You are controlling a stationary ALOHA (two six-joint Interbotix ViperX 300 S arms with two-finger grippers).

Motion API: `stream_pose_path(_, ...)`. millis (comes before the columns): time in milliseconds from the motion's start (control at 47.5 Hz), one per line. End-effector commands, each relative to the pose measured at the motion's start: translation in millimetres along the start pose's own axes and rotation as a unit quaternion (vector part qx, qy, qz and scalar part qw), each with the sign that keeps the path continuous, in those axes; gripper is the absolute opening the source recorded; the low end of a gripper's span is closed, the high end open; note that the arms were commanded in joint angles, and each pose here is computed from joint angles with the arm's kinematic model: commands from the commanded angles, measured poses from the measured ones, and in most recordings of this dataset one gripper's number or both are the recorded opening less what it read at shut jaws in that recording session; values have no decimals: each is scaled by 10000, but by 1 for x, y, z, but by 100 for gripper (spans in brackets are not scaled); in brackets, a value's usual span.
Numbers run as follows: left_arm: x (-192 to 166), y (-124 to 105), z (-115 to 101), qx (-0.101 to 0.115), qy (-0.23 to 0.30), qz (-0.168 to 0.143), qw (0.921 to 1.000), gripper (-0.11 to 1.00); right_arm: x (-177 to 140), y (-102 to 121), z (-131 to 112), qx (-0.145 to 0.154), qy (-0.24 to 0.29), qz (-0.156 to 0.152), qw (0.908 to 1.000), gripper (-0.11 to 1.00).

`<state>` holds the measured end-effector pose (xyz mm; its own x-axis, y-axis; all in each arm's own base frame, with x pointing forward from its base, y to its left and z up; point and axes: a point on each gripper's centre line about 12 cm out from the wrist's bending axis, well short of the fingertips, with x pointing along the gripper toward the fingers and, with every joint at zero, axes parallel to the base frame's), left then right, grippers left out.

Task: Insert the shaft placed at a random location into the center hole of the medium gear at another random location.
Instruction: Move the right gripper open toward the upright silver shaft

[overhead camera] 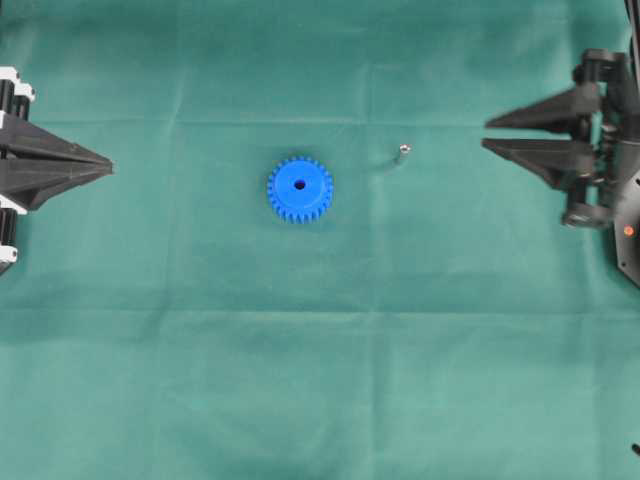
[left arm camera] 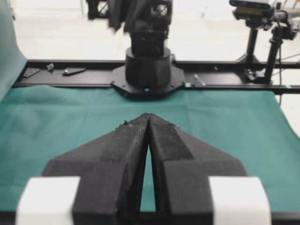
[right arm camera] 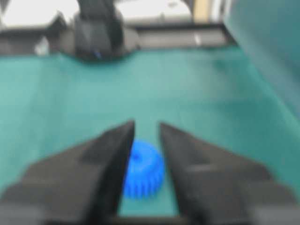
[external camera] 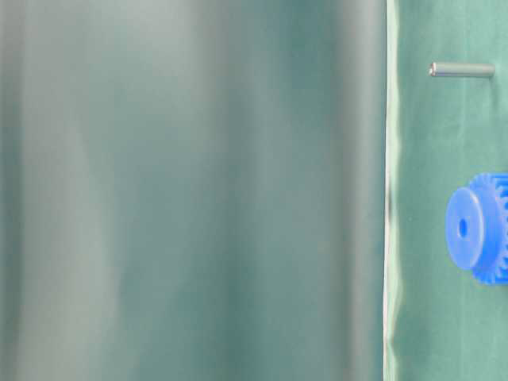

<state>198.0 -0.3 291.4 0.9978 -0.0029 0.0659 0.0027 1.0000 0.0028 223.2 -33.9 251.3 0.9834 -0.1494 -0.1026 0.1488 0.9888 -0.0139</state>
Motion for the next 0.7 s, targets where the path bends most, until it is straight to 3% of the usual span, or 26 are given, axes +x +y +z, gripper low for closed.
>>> stream_pose_path(0,3,0,10,7,-123,-12,9999,0,11,-6,-9,7,147,-117,9998,54)
stream_pose_path(126,3,0,10,7,-130,-12,9999,0,25,-11,-29,-106,305,-211,9993,88)
stream_pose_path(232,3,-1,9,-1,-115,-19,9999,0,35,-16,-47,-86,407,-302,9987,83)
stream_pose_path(674,2,-2,9,12,-115,-44,9999,0,66,-28,-116,109,914,-623,9938,85)
